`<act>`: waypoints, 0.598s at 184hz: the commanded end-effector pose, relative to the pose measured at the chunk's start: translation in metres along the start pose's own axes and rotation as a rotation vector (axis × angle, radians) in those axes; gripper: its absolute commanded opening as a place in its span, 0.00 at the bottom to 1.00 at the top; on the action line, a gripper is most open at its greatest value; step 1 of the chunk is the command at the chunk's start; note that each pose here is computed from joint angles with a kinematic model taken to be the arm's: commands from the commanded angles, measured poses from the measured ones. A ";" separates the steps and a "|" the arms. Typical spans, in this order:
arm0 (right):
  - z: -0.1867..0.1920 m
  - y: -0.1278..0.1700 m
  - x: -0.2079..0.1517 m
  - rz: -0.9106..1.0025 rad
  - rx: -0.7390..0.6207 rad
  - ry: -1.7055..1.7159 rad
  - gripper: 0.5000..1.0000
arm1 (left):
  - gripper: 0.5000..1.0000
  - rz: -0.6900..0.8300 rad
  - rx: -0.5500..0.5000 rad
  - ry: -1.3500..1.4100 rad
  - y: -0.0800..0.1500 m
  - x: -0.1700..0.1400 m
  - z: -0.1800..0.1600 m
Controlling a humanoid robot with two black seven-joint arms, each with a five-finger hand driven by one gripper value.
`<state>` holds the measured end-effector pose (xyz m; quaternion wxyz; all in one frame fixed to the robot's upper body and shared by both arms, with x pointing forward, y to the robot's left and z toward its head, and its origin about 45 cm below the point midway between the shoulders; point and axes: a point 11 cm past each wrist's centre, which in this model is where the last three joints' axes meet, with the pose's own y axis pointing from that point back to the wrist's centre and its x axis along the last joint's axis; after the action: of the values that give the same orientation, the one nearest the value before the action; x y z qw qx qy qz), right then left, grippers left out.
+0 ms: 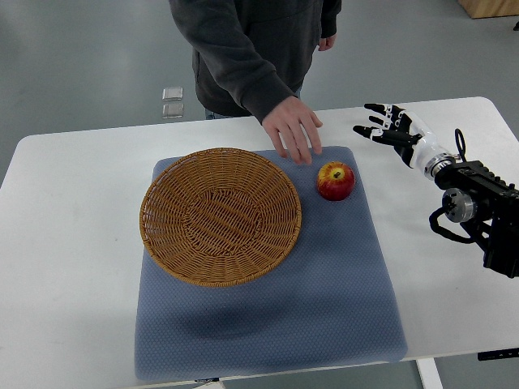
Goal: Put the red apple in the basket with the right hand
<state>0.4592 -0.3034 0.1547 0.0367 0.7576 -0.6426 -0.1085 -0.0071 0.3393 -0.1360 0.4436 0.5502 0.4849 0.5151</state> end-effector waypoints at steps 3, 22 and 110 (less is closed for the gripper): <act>0.000 0.000 -0.001 -0.001 0.002 -0.002 0.85 | 1.00 0.001 0.000 -0.004 0.000 0.000 0.000; -0.001 0.000 -0.001 0.000 0.005 -0.004 0.85 | 1.00 0.001 0.000 -0.004 0.000 0.000 0.000; -0.002 -0.001 -0.001 0.000 0.007 -0.005 0.85 | 1.00 0.002 0.000 -0.001 0.000 0.001 0.000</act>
<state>0.4601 -0.3027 0.1561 0.0327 0.7573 -0.6432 -0.1081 -0.0071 0.3395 -0.1360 0.4439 0.5508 0.4843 0.5148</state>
